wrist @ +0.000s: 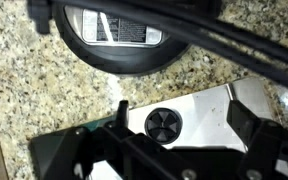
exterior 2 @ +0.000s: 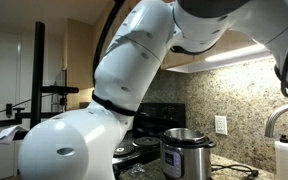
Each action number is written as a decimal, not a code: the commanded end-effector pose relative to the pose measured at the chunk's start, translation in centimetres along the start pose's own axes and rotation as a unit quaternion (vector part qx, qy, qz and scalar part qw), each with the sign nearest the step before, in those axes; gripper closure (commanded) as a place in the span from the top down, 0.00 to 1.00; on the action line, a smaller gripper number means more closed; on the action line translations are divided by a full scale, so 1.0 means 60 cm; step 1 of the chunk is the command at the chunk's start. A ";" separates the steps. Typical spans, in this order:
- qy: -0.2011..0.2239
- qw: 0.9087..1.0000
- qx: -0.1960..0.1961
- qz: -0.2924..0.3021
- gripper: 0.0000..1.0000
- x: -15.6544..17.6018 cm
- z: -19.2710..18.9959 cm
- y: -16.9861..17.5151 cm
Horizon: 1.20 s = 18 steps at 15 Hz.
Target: Remove the lid from the rice cooker and put it on the right side of the counter
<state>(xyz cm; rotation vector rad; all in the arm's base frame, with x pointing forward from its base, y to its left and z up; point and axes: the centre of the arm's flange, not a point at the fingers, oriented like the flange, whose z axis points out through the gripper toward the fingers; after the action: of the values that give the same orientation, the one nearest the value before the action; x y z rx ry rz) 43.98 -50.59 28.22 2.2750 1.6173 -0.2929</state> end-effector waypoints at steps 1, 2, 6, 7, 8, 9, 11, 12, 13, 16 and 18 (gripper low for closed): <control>0.002 1.000 0.000 -0.003 1.00 0.005 -0.002 -0.004; 0.002 1.000 0.000 -0.004 1.00 0.006 -0.005 -0.006; -0.033 0.995 -0.004 -0.099 1.00 0.062 -0.035 -0.005; -0.044 0.992 -0.002 -0.121 1.00 0.080 -0.046 -0.004; -0.057 0.988 0.002 -0.145 1.00 0.101 -0.058 -0.007; -0.066 0.983 0.004 -0.173 1.00 0.118 -0.067 -0.012; -0.079 0.971 0.007 -0.228 1.00 0.146 -0.080 -0.022; -0.083 0.964 0.006 -0.253 1.00 0.155 -0.086 -0.032; -0.085 0.957 0.004 -0.276 1.00 0.170 -0.088 -0.044; -0.093 0.934 -0.009 -0.344 1.00 0.219 -0.073 -0.091; -0.096 0.913 -0.025 -0.395 1.00 0.252 -0.067 -0.118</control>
<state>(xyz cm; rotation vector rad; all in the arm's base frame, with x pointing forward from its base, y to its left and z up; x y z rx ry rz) 45.37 -36.92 26.31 1.5687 2.2249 -0.6362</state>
